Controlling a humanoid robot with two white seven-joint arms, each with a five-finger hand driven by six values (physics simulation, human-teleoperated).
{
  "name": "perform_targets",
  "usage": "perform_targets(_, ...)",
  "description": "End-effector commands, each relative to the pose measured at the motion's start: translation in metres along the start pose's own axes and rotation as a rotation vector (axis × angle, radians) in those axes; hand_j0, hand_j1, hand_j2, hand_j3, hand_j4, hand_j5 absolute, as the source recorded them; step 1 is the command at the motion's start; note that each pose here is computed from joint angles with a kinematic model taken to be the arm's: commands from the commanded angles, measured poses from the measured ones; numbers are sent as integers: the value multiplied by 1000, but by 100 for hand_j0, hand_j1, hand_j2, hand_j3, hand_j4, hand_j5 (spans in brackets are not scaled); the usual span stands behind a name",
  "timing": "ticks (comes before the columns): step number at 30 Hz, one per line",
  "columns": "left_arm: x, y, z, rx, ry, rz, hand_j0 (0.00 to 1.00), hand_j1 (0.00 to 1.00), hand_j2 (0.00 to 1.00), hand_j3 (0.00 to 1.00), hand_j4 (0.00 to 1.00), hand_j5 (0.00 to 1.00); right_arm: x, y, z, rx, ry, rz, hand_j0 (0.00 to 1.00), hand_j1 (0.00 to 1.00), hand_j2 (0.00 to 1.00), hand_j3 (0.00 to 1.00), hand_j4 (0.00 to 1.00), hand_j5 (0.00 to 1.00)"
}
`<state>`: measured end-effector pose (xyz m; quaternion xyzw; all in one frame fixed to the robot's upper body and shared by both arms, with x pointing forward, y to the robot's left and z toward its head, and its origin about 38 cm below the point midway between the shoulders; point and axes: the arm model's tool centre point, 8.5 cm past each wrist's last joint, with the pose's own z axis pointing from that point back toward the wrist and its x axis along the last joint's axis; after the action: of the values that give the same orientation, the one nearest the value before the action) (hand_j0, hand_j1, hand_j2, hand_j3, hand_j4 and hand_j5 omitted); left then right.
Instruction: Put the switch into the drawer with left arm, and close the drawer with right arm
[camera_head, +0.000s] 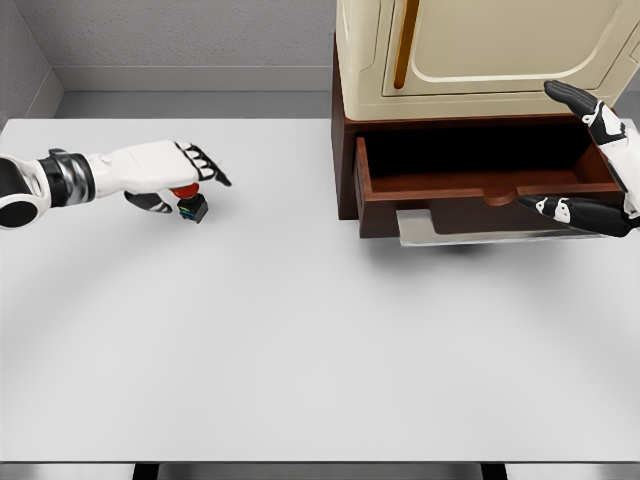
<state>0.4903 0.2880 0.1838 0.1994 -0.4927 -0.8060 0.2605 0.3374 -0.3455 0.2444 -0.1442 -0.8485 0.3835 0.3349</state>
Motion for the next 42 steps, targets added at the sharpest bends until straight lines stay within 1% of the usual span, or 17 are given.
perform_targets(1,-3,-4,0,-11,10,15,79,79,79,79,79,79,0,0,0,-3,-1,-4,100,100,100,100,100,100)
perform_targets(4,-4,-4,0,-14,12,17,79,79,79,79,79,79,0,-1,0,-2,-1,-3,100,100,100,100,100,100)
perform_targets(7,-4,-5,0,-16,14,17,73,73,73,73,73,73,0,0,0,-3,1,-4,100,100,100,100,100,100)
perform_targets(8,-4,-5,0,-16,14,17,73,73,73,73,73,73,0,0,0,-3,-1,-4,100,100,100,100,100,100)
perform_targets(10,-5,-6,0,-23,15,18,69,69,69,69,69,69,0,-1,0,-4,-1,-3,100,100,100,100,100,100)
perform_targets(11,-5,-7,0,-36,15,19,66,66,66,66,66,66,0,-1,0,-5,-1,-4,100,100,100,100,100,100)
perform_targets(15,-5,-6,0,-35,17,20,53,53,53,53,53,53,0,-1,0,-5,-1,-3,100,100,100,100,100,100)
perform_targets(18,-6,-5,1,-31,17,20,49,49,49,49,49,49,0,-1,0,-4,1,-5,100,100,100,100,100,100)
perform_targets(26,-7,-2,1,-23,18,23,49,49,49,49,49,49,0,-1,0,-5,1,-4,100,100,100,100,100,100)
perform_targets(29,-9,7,2,-6,20,15,49,49,49,49,49,49,0,-1,0,-5,1,-4,100,100,100,100,100,100)
perform_targets(35,-10,20,4,27,16,23,50,50,50,50,50,50,0,-1,0,-5,1,-4,100,100,100,100,100,100)
perform_targets(42,-5,31,3,60,-7,27,50,50,50,50,50,50,0,-1,1,-6,3,-3,100,100,100,100,100,100)
